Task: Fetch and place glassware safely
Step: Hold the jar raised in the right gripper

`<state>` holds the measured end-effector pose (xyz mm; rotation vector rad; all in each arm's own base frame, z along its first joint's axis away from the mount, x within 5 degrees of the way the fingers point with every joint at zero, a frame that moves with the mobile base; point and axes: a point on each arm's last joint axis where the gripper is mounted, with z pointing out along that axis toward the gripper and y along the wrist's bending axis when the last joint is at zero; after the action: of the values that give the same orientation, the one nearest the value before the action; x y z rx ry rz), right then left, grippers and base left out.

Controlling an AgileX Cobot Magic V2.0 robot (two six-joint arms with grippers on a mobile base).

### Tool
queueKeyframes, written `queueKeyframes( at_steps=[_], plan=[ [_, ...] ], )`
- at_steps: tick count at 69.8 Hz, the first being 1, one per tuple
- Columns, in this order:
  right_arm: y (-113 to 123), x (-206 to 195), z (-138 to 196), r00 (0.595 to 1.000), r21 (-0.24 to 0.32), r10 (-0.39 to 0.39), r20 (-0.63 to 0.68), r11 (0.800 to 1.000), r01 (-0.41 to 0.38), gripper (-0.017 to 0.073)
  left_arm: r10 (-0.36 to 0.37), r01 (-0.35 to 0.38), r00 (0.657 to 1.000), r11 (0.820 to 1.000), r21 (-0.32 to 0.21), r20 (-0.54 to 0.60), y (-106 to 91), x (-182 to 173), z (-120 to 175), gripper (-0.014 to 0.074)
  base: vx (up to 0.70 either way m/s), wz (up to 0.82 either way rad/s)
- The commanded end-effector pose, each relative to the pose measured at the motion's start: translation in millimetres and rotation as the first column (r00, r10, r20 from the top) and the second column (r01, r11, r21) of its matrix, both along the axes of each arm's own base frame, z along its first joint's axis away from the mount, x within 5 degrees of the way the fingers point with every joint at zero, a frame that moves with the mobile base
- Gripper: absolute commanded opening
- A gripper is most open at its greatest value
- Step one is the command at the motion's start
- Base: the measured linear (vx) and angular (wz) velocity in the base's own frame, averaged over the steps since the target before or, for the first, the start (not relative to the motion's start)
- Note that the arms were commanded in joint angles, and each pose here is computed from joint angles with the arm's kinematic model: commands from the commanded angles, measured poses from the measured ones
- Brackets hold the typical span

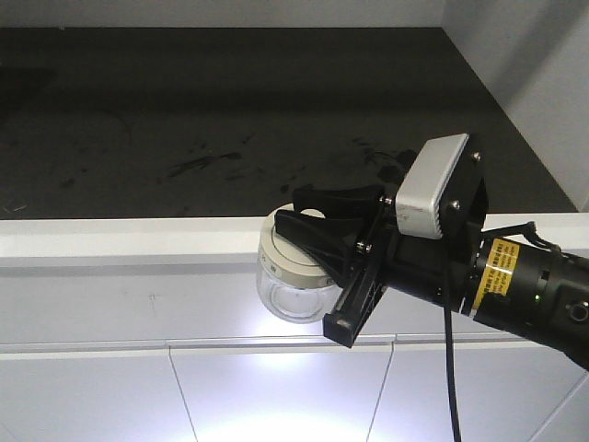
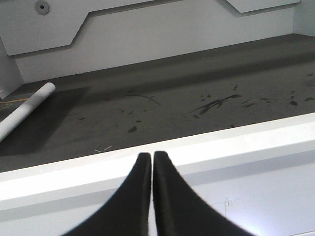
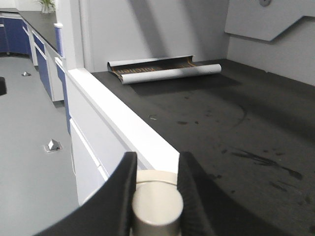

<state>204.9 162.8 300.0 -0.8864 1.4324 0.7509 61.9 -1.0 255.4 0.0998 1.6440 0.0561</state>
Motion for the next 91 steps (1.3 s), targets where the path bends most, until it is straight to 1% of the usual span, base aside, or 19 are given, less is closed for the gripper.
queueKeyframes(
  at_steps=[1,91],
  plan=[
    [-0.2,-5.1,23.4,0.998,0.104,0.031,0.062,0.994,-0.037,-0.0003,-0.01,0.011,0.996,1.0,-0.009,0.086,-0.8,0.4,15.4,-0.0007,0.0,0.0],
    [-0.1,-5.2,23.6,0.998,0.106,0.032,0.063,0.994,-0.038,-0.0003,-0.01,0.011,0.996,1.0,-0.009,0.086,-0.8,0.5,15.3,-0.0007,0.0,0.01]
  ],
)
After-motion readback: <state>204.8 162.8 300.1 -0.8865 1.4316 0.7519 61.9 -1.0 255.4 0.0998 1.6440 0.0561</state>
